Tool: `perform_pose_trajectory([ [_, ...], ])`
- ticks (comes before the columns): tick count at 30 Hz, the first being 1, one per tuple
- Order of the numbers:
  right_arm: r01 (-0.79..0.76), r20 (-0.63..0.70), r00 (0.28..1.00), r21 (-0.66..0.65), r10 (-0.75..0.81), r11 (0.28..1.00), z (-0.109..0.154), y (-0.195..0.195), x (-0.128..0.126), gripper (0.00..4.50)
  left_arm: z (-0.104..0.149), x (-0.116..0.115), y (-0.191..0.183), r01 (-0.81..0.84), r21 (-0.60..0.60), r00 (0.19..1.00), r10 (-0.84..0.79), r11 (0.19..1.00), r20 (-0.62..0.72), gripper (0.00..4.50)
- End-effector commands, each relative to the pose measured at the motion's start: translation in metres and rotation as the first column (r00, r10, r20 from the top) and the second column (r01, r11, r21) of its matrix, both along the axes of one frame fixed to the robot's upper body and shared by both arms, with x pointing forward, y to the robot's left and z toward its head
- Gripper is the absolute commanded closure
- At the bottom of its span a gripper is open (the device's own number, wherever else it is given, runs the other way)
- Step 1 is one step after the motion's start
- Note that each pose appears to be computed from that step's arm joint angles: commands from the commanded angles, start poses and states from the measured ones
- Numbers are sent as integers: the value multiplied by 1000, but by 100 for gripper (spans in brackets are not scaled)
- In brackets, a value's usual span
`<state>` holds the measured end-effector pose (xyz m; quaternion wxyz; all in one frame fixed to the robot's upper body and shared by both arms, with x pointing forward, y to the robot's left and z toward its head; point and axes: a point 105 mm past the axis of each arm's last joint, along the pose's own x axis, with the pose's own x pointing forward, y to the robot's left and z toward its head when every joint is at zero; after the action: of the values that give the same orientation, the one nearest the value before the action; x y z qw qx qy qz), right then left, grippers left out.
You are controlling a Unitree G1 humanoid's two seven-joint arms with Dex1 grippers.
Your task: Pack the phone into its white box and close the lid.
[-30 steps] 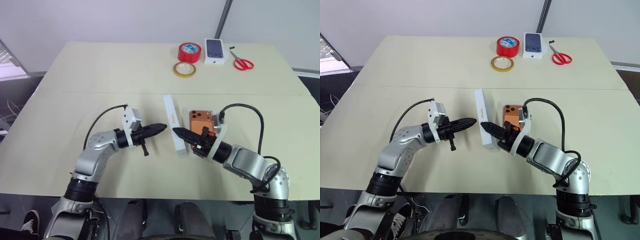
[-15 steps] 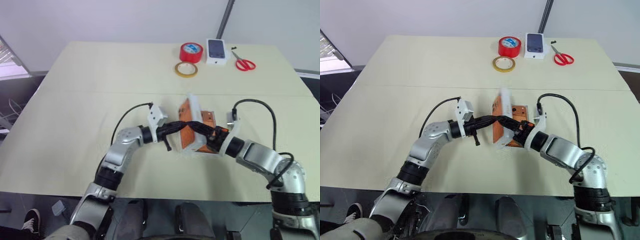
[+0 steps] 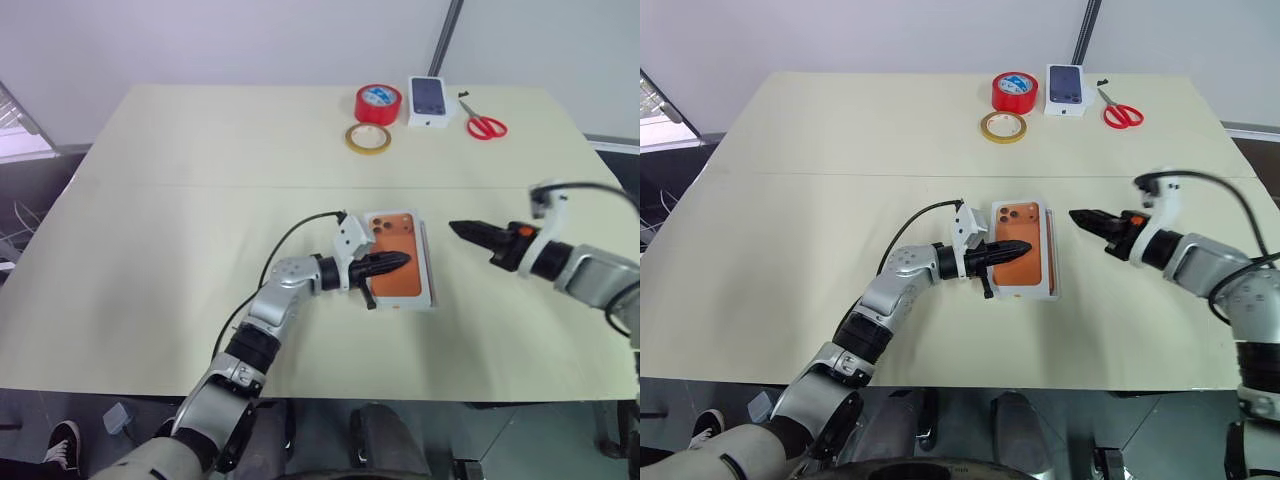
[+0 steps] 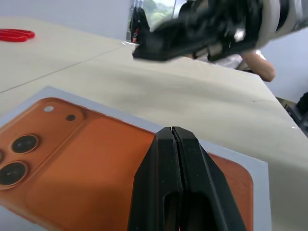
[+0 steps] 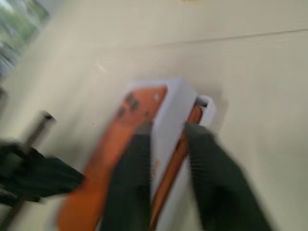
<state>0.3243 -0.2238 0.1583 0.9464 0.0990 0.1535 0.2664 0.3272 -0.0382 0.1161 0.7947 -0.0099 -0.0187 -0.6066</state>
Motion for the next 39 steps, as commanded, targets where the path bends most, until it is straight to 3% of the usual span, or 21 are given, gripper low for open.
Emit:
perform_pose_trajectory([
  [1, 2, 153, 988, -166, 24, 986, 9, 4, 4, 447, 24, 9, 17, -44, -39, 997, 46, 998, 56, 450],
  [4, -4, 181, 981, -319, 65, 948, -7, 7, 5, 447, 23, 17, 37, -110, 29, 990, 107, 994, 93, 450],
  [6, -7, 195, 976, -403, 93, 915, -14, 9, 6, 447, 12, 24, 51, -172, 137, 977, 151, 975, 151, 450],
  [13, 6, 196, 977, -420, 84, 908, -20, 8, 10, 447, -25, 14, 58, -131, 275, 990, 114, 953, 77, 450],
  [19, -16, 198, 973, -453, 118, 891, -23, 11, 8, 447, -24, 21, 33, -107, 258, 994, 101, 960, 38, 450],
  [23, -32, 191, 971, -500, 146, 866, -26, 12, 6, 447, -11, 25, 17, -96, 206, 995, 93, 974, 27, 450],
  [39, -25, 159, 975, -608, 152, 794, -34, -7, -2, 447, 2, 30, 7, -73, 167, 997, 65, 983, 52, 450],
])
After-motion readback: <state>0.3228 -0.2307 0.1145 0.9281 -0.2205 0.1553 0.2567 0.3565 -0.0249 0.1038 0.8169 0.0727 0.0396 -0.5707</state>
